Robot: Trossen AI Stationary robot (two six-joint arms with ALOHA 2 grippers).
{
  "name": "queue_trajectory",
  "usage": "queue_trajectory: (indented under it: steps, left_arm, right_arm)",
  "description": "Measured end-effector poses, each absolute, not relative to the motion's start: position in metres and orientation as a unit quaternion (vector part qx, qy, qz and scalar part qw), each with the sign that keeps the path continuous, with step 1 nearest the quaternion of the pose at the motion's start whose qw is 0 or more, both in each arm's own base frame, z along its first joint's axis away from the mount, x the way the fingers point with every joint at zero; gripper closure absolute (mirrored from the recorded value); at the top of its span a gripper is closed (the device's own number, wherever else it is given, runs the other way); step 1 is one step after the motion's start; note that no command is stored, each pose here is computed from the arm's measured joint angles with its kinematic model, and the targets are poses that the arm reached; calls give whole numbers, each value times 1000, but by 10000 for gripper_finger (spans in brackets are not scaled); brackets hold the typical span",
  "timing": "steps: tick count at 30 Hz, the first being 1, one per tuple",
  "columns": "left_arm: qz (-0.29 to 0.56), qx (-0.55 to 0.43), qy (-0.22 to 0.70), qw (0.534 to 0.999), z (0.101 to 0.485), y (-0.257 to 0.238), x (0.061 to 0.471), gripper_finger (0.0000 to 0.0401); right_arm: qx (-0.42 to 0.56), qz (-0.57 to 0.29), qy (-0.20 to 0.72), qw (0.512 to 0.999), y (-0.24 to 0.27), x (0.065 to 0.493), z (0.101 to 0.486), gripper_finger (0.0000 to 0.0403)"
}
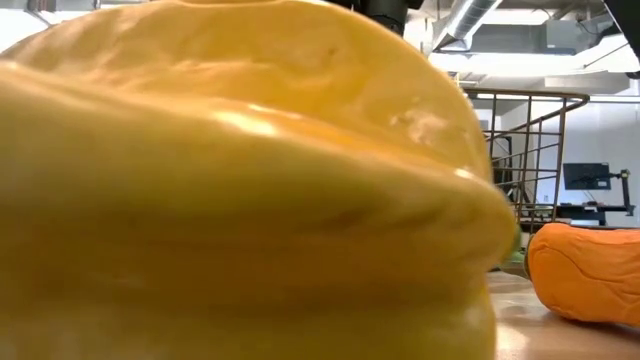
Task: Build produce basket
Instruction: Put the green beans into the gold wire basket
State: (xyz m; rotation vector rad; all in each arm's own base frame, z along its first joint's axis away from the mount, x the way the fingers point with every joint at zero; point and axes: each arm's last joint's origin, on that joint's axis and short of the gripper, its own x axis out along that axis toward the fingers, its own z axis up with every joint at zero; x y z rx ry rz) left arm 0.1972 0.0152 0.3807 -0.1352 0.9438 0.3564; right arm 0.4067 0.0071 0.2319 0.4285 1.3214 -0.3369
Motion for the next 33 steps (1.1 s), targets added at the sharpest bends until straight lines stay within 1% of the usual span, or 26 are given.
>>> queue_trajectory:
  steps: [5, 9, 14, 17, 20, 23, 24, 25, 30, 33]
  left_arm:
    - [171, -65, 452, 873, 381, 15, 197, 289]
    - [171, -65, 452, 873, 381, 15, 197, 289]
    - [171, -65, 452, 873, 381, 15, 197, 289]
    - [171, -65, 452, 873, 381, 15, 197, 289]
    - [171, -65, 452, 873, 381, 15, 197, 289]
    - [171, -65, 452, 873, 381, 15, 197, 289]
    - [171, -65, 452, 873, 381, 15, 197, 289]
    - [171, -65, 452, 873, 381, 15, 197, 289]
    - [171, -65, 452, 873, 381, 15, 197, 289]
    - [171, -65, 452, 873, 381, 15, 197, 289]
  right_arm:
    - [192, -145, 596, 766, 5, 410, 233, 147]
    - [206, -114, 596, 768, 3, 411, 233, 147]
    - [217, -97, 605, 760, 2, 410, 233, 147]
    - [221, -111, 600, 761, 2, 410, 233, 142]
    - [235, -136, 598, 754, -2, 410, 233, 106]
    - [237, -148, 609, 742, -7, 406, 232, 33]
    - [240, -151, 613, 738, -8, 405, 232, 18]
    - [241, -154, 615, 735, -9, 404, 232, 14]
    - [235, -149, 616, 737, -12, 404, 232, 60]
    - [235, -159, 629, 724, -18, 400, 243, 64]
